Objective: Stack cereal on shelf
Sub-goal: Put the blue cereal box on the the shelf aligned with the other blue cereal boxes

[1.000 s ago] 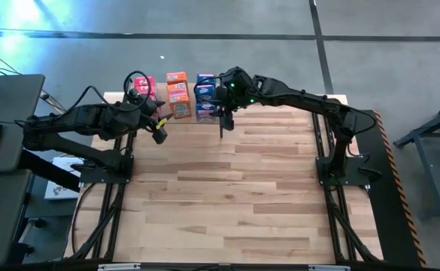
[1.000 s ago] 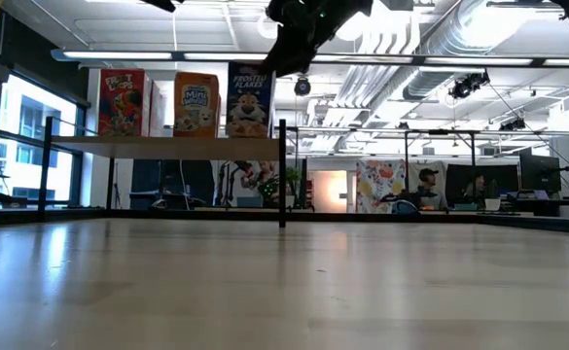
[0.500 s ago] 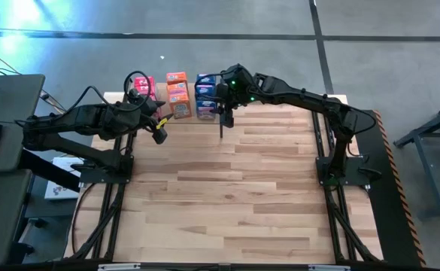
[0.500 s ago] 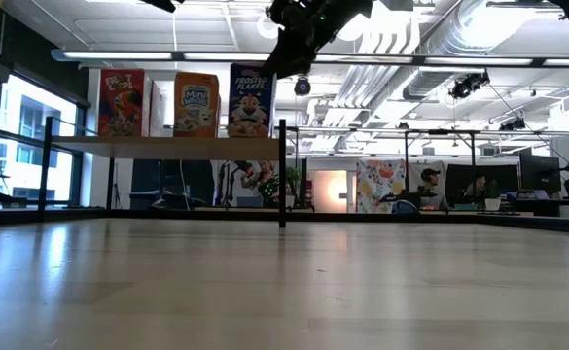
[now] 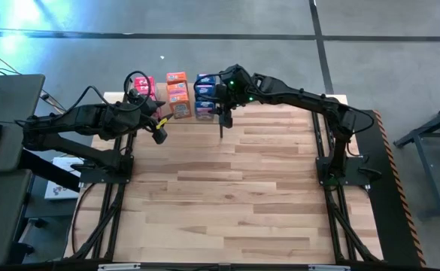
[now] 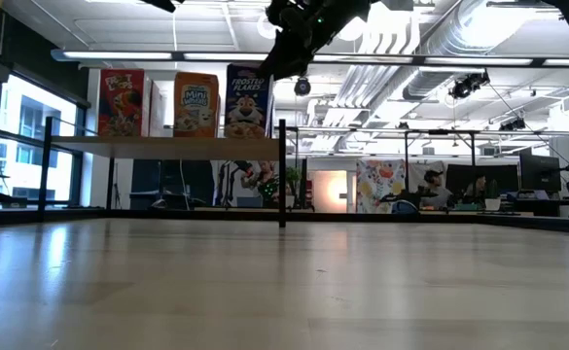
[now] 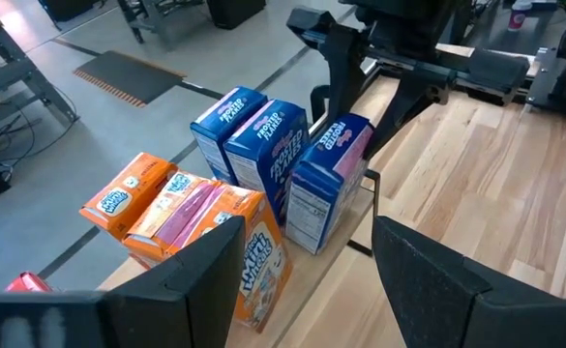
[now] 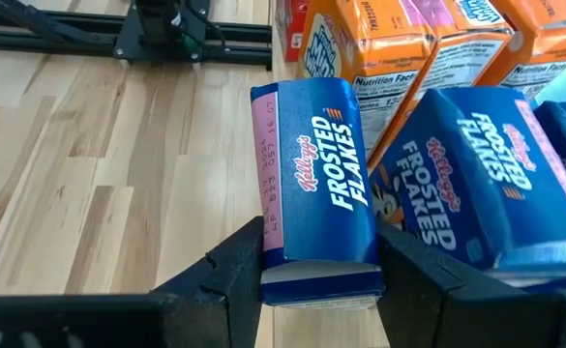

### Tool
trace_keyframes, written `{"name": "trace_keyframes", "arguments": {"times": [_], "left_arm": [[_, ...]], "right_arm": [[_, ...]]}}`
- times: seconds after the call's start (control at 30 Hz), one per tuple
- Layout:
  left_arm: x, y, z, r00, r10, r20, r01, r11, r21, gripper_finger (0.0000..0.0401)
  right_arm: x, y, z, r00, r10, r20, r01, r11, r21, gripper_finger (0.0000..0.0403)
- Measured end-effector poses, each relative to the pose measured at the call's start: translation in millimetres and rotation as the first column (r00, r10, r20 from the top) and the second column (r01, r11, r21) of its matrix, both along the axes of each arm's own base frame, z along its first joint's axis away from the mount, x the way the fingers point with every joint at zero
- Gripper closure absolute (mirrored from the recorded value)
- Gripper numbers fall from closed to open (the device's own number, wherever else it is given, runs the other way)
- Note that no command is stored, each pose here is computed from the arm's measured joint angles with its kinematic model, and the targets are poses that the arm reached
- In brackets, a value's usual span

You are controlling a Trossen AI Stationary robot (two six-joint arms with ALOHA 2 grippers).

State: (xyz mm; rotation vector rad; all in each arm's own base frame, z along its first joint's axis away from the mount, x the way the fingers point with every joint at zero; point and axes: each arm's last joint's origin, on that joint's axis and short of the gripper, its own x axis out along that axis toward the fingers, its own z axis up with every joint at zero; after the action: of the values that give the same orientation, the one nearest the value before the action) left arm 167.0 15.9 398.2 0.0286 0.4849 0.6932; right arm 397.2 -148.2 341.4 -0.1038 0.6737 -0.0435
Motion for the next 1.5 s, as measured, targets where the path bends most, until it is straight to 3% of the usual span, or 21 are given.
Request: {"name": "trace_keyframes", "arguments": {"times": [0.3, 0.53, 1.1, 1.5], "left_arm": [[0.0, 0.0, 0.1, 1.0, 0.0, 0.0, 0.0, 1.0, 0.0, 0.0183], [0.0, 0.0, 0.0, 1.0, 0.0, 0.0, 0.0, 1.0, 0.0, 0.0183], [0.0, 0.0, 0.1, 1.0, 0.0, 0.001, 0.0, 1.0, 0.0, 0.0183], [0.0, 0.1, 0.0, 1.0, 0.0, 0.0, 0.0, 1.0, 0.0, 0.0183]], "right_arm": [[0.3, -1.8, -1.0, 1.0, -0.015, -0.004, 0.015, 1.0, -0.007, 0.0246], [-0.3, -3.6, -5.9, 0.998, -0.047, -0.043, 0.046, 0.999, -0.02, 0.021], [1.3, -6.3, -1.2, 0.999, -0.053, -0.003, 0.053, 0.998, -0.043, 0.0204], [0.1, -8.5, -0.3, 0.997, -0.075, -0.005, 0.075, 0.996, -0.057, 0.0173]]}}
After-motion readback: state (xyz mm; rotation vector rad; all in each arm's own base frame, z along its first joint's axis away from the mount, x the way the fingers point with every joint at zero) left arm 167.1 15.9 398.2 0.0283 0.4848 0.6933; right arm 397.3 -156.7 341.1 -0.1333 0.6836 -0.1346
